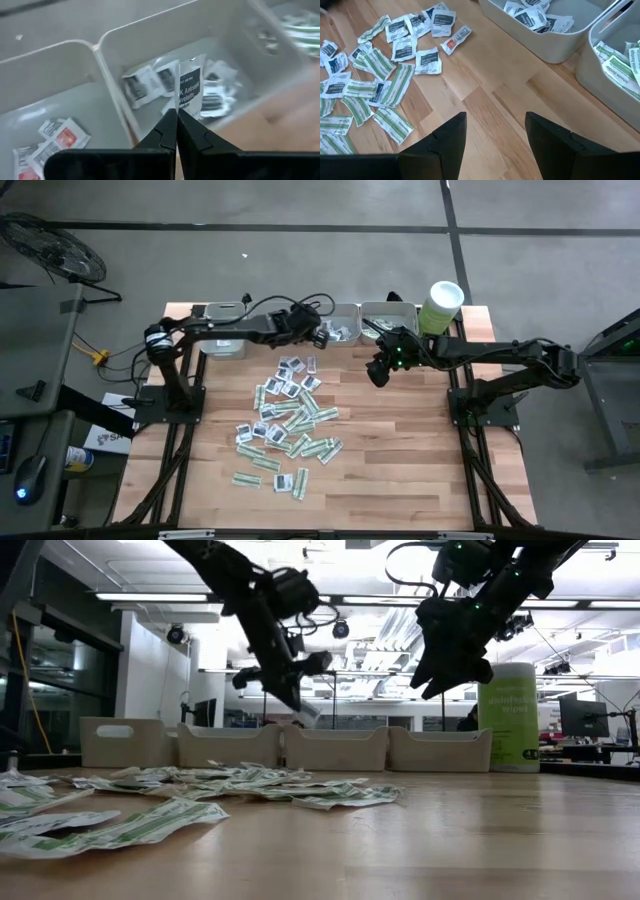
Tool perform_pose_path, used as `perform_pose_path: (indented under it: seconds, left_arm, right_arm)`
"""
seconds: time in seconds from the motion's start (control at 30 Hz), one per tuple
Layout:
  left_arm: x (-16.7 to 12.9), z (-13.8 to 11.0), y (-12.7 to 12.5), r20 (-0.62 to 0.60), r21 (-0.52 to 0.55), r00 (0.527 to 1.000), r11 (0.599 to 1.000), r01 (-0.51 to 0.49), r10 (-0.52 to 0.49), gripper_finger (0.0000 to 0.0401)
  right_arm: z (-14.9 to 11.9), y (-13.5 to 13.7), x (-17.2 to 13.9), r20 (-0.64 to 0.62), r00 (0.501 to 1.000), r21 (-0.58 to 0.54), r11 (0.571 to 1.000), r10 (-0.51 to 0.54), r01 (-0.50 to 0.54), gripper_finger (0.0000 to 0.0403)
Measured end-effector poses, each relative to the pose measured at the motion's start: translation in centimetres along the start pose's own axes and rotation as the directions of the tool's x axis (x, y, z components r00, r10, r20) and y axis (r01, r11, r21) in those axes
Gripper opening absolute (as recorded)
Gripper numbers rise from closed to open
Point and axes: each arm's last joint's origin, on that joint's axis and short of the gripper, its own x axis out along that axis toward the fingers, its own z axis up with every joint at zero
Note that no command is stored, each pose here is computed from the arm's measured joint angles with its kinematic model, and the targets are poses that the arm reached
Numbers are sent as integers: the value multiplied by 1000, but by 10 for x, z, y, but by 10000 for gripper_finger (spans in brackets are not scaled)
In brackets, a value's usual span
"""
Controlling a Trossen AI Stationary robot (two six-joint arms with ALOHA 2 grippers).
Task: Pick & Place First Aid Supplies
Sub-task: Put the gray towelette pack into the middle right gray bin
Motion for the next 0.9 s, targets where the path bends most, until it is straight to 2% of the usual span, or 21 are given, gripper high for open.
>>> perform_pose_path:
  seconds: [0.13,0.43,0.63,0.73,0.9]
  left_arm:
    - [8,5,10,-8,-40,1000,999,-19,19,0]
    - [16,18,24,-26,-98,999,994,45,-48,0]
    - [25,14,21,-58,-123,992,987,101,-109,0]
    - [28,10,22,-94,-128,989,987,101,-113,1]
    - [28,12,21,-83,-126,989,986,108,-119,19]
  right_arm:
    - [0,0,0,-1,1000,0,1000,0,0,197]
    - [0,0,0,0,1000,0,1000,-1,1,197]
    - [0,0,0,1,1000,0,1000,-3,3,197]
    - [0,0,0,1,1000,0,1000,-3,3,197]
    - [0,0,0,-2,1000,0,1000,0,0,197]
